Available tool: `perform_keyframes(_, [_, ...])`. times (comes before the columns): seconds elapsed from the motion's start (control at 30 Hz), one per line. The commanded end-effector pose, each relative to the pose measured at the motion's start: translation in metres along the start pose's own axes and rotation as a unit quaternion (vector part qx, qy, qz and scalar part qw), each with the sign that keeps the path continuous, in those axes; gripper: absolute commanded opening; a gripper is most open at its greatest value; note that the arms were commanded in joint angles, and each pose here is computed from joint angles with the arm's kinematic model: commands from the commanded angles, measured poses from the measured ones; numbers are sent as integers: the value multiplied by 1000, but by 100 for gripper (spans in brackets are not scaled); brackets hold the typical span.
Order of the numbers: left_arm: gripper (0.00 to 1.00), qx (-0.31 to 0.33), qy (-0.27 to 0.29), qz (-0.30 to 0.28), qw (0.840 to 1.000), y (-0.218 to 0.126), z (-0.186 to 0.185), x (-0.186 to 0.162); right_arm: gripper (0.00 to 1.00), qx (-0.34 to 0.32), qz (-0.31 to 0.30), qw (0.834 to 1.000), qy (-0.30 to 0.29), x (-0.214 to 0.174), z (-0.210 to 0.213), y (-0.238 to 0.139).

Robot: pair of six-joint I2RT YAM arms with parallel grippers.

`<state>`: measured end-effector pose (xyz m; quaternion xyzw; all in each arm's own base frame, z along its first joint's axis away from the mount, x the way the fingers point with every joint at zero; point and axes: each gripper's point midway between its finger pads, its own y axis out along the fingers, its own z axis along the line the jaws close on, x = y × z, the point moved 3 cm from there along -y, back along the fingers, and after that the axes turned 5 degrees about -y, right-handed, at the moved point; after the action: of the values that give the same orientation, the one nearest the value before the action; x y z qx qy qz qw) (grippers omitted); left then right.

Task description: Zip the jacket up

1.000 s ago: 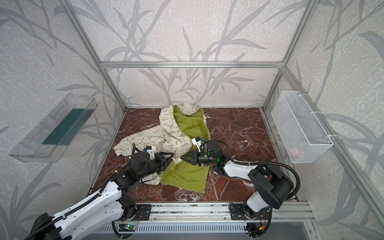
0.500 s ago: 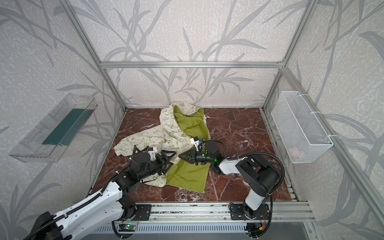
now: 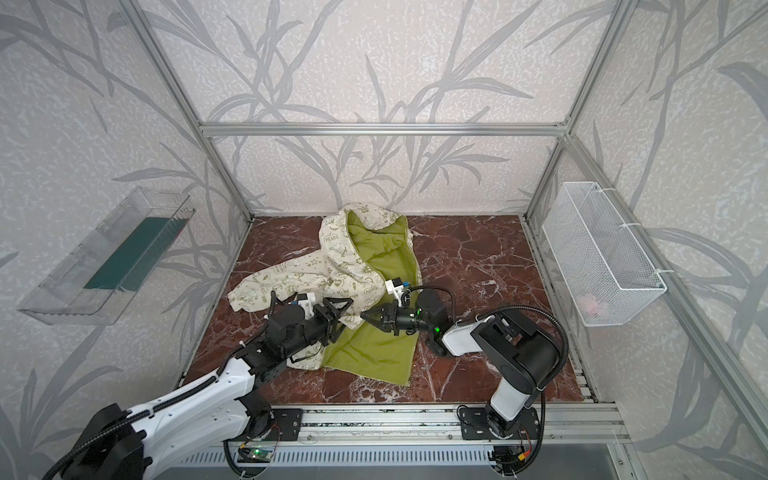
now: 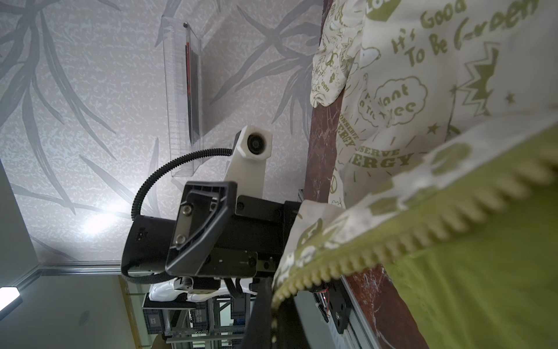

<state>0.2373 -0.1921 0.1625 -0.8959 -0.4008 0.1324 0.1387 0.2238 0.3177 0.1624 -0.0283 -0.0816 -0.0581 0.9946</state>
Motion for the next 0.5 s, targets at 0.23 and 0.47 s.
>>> perform_keyframes(0.23, [40,-27,64,14,997,0,-45,-6,0,26,-30,998,-41,5,25,-13])
perform_keyframes(0.47, [3,-32,69,-16,997,-14,-47,1,0,16,-24,998,-53,5,25,-14])
